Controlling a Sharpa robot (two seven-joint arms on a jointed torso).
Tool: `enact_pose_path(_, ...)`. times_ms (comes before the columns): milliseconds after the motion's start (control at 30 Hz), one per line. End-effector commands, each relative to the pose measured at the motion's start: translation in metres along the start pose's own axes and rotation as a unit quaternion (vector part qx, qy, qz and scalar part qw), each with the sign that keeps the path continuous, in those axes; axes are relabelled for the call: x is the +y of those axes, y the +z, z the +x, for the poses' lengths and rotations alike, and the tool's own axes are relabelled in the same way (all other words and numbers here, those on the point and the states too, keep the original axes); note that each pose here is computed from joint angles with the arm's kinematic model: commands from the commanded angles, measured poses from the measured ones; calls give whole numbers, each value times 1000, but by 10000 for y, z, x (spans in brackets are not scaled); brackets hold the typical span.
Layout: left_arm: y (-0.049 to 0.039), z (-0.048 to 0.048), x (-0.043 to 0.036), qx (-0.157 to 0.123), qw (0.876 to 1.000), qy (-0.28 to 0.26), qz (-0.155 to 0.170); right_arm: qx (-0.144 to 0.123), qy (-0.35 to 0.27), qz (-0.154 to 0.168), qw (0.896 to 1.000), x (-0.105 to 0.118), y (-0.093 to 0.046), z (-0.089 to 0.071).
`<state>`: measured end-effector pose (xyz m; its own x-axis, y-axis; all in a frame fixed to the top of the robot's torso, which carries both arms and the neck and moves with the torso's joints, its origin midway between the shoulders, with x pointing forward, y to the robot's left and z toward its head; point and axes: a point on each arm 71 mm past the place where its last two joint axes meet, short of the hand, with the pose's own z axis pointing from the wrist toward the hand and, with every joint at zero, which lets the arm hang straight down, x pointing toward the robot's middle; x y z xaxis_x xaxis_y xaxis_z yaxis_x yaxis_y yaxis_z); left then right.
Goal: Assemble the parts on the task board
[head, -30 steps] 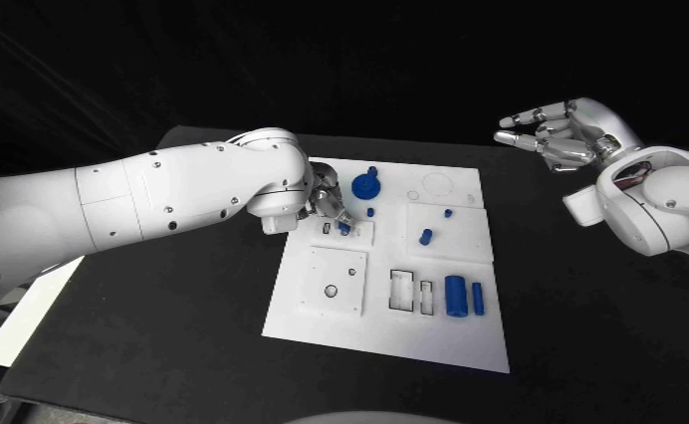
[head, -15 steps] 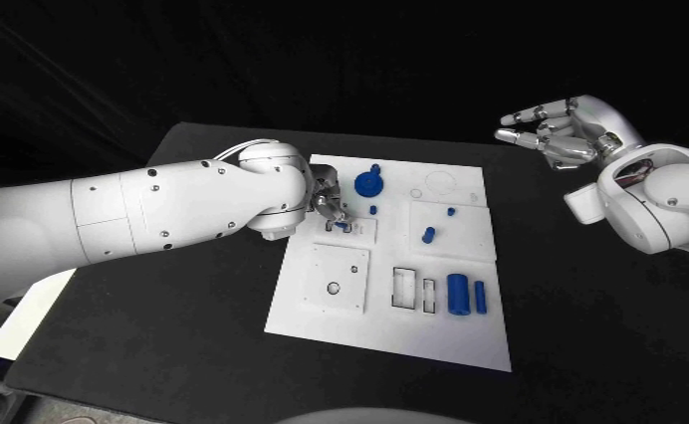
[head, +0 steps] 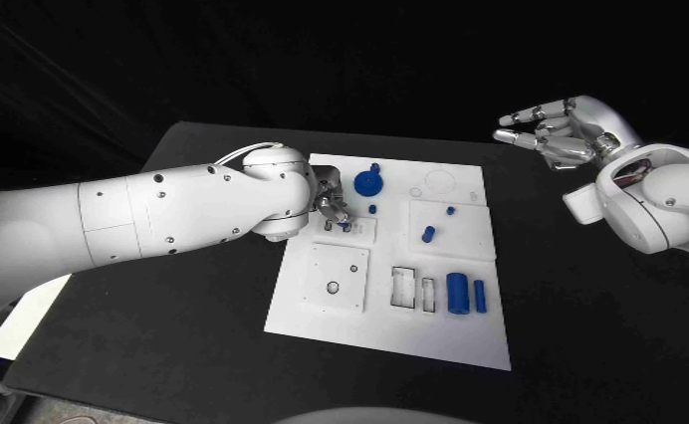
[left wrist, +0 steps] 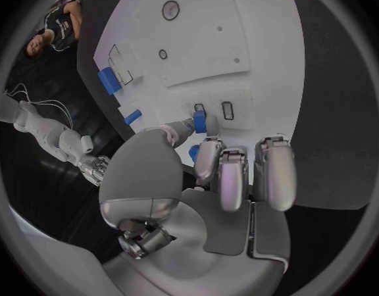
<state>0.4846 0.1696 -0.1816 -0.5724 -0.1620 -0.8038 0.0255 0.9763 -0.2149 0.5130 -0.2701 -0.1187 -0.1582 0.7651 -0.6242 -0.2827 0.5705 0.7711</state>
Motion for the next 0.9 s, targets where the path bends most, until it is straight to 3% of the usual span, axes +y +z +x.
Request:
enact_pose_path(33,6,13,68,6,999,3,-54,7,-4,-3,1000,7,1,18)
enact_pose_path(900,21,94,62,43,997,15,-55,9,-3,-2,1000,2,5,27)
